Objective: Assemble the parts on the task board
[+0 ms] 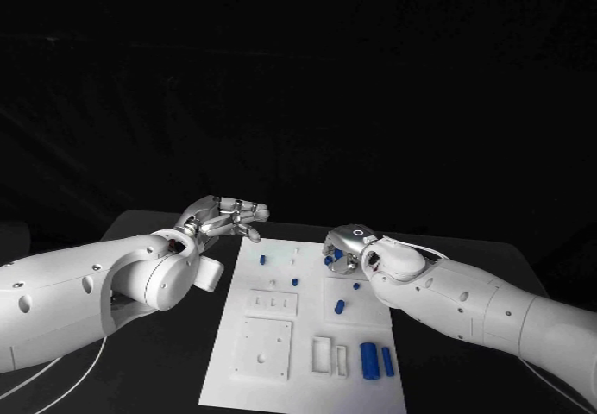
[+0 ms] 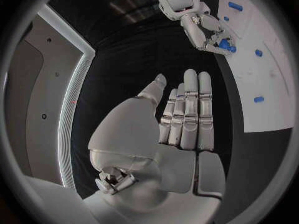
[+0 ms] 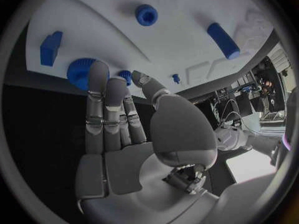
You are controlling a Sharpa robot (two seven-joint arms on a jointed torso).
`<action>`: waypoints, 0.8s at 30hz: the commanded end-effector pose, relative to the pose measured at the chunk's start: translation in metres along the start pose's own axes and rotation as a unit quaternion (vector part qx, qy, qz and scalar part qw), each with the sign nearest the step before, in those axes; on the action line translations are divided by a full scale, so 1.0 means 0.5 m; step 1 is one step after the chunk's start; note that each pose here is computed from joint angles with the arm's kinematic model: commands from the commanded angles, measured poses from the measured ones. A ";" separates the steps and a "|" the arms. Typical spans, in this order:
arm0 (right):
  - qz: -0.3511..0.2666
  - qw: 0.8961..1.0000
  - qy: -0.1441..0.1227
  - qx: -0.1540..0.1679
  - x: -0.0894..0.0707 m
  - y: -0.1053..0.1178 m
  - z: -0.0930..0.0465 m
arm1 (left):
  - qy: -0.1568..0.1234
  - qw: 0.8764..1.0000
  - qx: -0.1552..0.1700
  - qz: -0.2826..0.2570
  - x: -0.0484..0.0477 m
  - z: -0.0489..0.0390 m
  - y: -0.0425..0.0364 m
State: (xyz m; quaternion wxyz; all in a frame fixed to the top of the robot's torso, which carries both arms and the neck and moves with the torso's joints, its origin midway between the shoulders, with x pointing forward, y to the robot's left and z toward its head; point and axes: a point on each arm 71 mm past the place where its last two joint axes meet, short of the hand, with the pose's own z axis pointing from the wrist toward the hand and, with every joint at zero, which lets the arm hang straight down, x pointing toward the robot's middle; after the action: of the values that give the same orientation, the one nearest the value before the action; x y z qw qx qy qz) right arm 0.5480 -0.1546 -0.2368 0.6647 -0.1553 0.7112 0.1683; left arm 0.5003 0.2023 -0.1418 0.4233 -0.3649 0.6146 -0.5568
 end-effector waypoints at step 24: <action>-0.013 0.999 -0.032 0.004 -0.007 0.002 0.001 | 0.009 1.000 0.006 0.001 0.003 0.001 -0.010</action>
State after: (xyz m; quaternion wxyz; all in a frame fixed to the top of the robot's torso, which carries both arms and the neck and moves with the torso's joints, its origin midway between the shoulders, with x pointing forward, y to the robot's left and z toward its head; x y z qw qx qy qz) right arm 0.5489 -0.1536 -0.2341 0.6757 -0.1562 0.7008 0.1670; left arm 0.5007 0.2022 -0.1389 0.4244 -0.3631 0.6141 -0.5576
